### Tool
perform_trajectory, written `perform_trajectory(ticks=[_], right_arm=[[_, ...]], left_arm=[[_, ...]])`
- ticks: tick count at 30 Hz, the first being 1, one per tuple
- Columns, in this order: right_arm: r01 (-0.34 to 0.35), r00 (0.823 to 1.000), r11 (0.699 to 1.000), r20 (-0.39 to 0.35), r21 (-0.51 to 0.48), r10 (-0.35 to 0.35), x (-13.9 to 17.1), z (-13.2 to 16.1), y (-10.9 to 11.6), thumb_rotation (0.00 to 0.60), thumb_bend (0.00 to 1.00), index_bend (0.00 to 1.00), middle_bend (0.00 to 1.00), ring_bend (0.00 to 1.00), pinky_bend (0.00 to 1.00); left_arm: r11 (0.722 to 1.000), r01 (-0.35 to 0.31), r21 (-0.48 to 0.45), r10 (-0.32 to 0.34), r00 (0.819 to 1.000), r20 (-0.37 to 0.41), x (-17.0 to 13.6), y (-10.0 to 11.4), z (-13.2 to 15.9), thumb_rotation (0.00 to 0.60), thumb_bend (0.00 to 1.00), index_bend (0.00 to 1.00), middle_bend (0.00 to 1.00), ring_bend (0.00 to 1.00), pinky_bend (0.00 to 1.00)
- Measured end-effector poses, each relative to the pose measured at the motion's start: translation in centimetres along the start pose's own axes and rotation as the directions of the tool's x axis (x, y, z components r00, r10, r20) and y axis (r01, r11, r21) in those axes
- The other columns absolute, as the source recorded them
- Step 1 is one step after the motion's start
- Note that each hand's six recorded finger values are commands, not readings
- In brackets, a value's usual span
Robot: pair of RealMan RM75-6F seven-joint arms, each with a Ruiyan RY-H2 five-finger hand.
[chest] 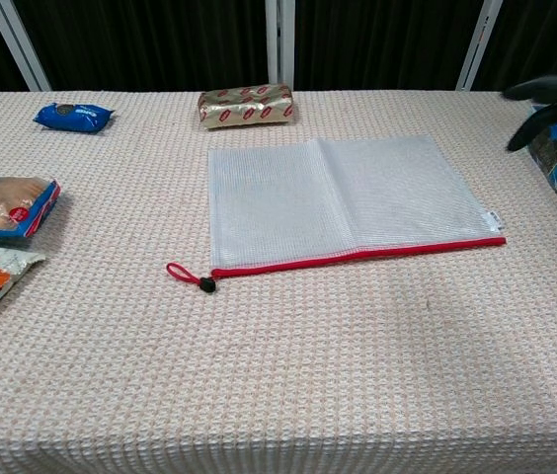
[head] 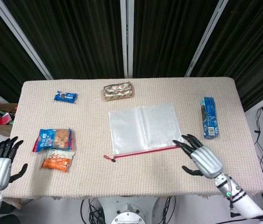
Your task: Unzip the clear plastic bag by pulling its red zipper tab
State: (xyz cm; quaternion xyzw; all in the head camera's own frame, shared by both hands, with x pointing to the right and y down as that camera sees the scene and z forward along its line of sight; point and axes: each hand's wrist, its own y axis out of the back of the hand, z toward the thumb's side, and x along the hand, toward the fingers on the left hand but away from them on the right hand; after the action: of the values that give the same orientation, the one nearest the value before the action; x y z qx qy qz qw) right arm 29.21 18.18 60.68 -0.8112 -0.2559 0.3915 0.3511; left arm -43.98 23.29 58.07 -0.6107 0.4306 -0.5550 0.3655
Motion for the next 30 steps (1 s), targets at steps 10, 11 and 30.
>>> perform_trajectory(ticks=[10,11,30], right_arm=[[-0.217,0.944,0.974,-0.240,0.066,0.227,-11.0,8.8,-4.9,0.600,0.42,0.00,0.22,0.00,0.00],[-0.234,0.937,0.970,-0.250,0.066,0.243,-11.9,9.5,-5.4,0.600,0.45,0.00,0.22,0.00,0.00],[-0.380,0.879,0.919,-0.268,0.108,0.395,-19.7,14.7,-12.2,0.600,0.47,0.00,0.21,0.00,0.00]], left_arm=[[1.000,0.002,-0.015,-0.002,1.000,-0.029,-0.6,-0.2,-0.9,0.600,0.30,0.14,0.06,0.03,0.10],[1.000,0.005,-0.016,-0.005,1.000,-0.029,-0.6,-0.3,-1.0,0.600,0.30,0.14,0.06,0.03,0.10],[0.999,0.024,-0.031,-0.025,0.998,-0.050,-1.0,-1.2,-2.0,0.600,0.30,0.14,0.06,0.03,0.10]])
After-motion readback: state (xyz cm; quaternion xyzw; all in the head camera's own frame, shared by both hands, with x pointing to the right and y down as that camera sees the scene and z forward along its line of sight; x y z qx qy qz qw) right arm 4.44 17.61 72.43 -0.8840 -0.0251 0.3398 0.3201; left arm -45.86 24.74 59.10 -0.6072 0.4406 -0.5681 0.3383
